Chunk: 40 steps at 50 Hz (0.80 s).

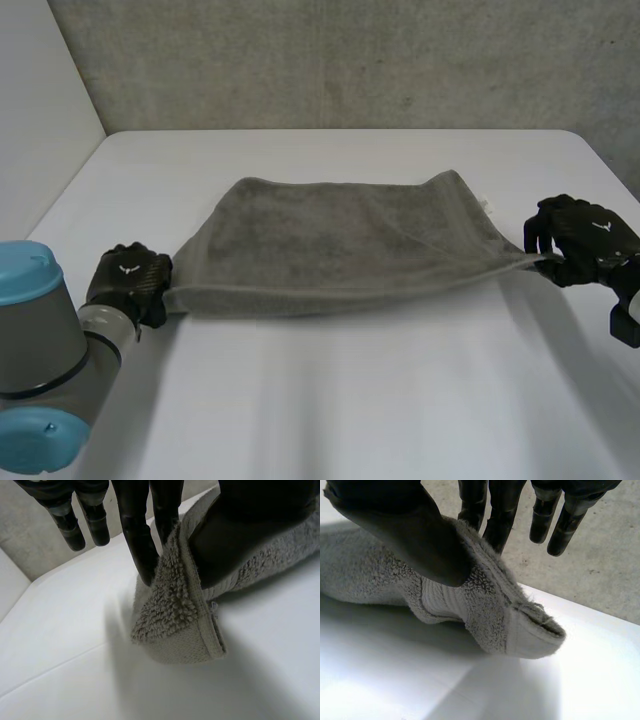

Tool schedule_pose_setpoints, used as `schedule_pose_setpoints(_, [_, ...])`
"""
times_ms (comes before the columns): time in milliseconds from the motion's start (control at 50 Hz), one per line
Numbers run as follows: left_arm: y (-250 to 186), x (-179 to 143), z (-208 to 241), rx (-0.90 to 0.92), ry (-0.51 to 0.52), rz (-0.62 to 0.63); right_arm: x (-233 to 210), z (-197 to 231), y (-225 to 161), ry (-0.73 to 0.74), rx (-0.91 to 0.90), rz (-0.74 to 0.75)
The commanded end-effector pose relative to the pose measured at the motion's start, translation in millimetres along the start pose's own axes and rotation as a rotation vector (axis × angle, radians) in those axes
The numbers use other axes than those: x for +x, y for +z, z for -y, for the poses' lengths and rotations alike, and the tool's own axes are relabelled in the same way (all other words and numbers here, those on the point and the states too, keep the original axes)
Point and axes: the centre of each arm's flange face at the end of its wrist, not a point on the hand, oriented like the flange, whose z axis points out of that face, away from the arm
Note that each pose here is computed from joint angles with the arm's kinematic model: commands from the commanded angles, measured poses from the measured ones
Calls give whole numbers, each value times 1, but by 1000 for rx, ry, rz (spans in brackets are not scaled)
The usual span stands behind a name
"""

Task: Fold the towel.

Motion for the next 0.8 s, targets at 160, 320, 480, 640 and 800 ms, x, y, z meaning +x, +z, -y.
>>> schedule_pose_setpoints(160, [-32,0,62,155,-1,-175,44,56,-11,-163,43,-33])
schedule_pose_setpoints(320, [-48,-4,96,250,11,-191,37,95,-25,-217,93,7])
schedule_pose_setpoints(480, [-50,-13,131,347,25,-177,42,119,-34,-296,157,21])
schedule_pose_setpoints(640, [-50,-23,180,491,33,-145,39,153,-34,-398,248,25])
schedule_pose_setpoints(800, [4,-32,218,662,42,-86,22,161,38,-533,427,69])
